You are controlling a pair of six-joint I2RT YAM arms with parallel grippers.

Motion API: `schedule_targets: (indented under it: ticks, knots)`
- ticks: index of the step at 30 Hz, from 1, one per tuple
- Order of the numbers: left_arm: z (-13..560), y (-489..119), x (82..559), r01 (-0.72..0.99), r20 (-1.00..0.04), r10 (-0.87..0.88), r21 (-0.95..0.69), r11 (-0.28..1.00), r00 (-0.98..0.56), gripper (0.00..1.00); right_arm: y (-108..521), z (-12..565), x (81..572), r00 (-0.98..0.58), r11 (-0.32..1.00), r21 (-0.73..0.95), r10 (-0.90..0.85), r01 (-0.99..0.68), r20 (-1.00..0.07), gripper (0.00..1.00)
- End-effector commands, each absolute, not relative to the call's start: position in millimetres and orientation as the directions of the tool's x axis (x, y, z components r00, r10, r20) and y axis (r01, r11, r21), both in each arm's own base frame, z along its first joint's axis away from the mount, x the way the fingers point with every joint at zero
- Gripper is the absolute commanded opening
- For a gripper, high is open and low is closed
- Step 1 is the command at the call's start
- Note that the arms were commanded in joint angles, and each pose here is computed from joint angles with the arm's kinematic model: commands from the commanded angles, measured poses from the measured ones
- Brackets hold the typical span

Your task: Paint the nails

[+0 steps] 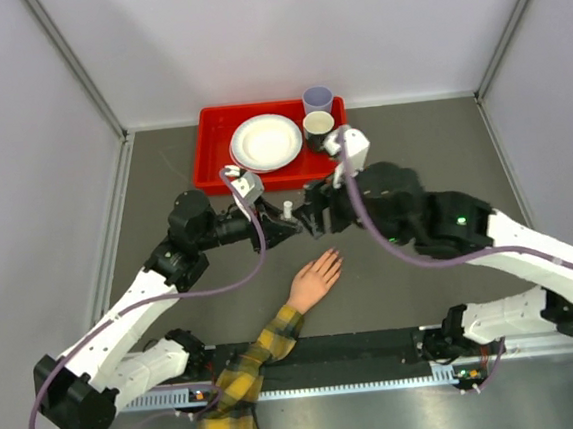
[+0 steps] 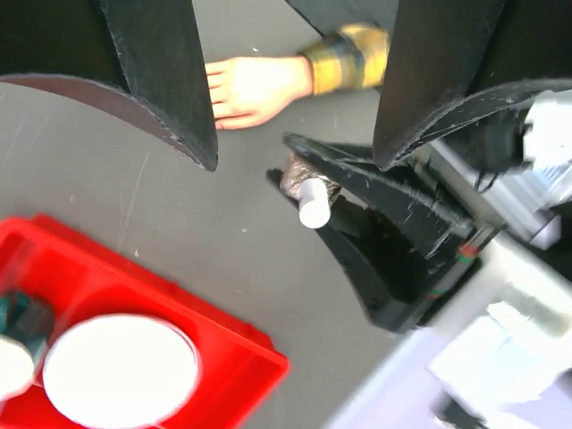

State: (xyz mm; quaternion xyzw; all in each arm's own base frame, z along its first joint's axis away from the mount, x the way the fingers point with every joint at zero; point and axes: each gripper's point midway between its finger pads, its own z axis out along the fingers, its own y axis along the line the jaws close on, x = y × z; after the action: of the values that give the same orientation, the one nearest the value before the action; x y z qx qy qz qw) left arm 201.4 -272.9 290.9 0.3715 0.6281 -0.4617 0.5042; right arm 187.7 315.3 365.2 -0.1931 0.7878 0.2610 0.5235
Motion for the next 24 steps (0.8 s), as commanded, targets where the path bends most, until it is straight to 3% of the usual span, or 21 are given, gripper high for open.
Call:
schedule_targets:
  ticks: [1, 2, 4, 6, 9, 13, 24]
  knots:
    - [328.9, -287.4, 164.0, 0.985, -0.984, -0.048, -0.173, 0.006, -0.172, 0.0, 293.3, 397.3, 167.1, -0.304, 0.579, 0.22, -0.051, -0.785, -0.951, 0.62]
    - [329.4, -288.3, 157.0, 0.982, -0.982, -0.043, -0.181, -0.042, -0.183, 0.0, 301.6, 394.8, 146.6, -0.331, 0.438, 0.265, -0.08, -0.859, -0.94, 0.59]
    - [328.2, -288.5, 142.0, 0.965, -0.973, -0.021, -0.223, -0.139, -0.228, 0.0, 293.5, 397.6, 154.4, -0.343, 0.4, 0.292, -0.06, -0.869, -0.938, 0.57]
    - [329.1, -288.4, 133.6, 0.952, -0.971, -0.014, -0.233, -0.197, -0.241, 0.0, 299.8, 395.1, 136.0, -0.345, 0.262, 0.308, -0.106, -0.915, -0.933, 0.57]
    - [327.8, -289.5, 132.5, 0.942, -0.965, -0.004, -0.253, -0.219, -0.261, 0.0, 310.3, 390.6, 122.9, -0.341, 0.143, 0.32, -0.169, -0.937, -0.925, 0.62]
    - [327.4, -289.2, 128.0, 0.93, -0.962, 0.011, -0.268, -0.251, -0.275, 0.0, 321.7, 386.4, 124.6, -0.338, 0.099, 0.324, -0.193, -0.941, -0.921, 0.61]
    - [329.5, -287.2, 122.7, 0.924, -0.962, 0.016, -0.265, -0.277, -0.271, 0.0, 332.5, 385.4, 131.0, -0.321, 0.073, 0.312, -0.208, -0.947, -0.924, 0.46]
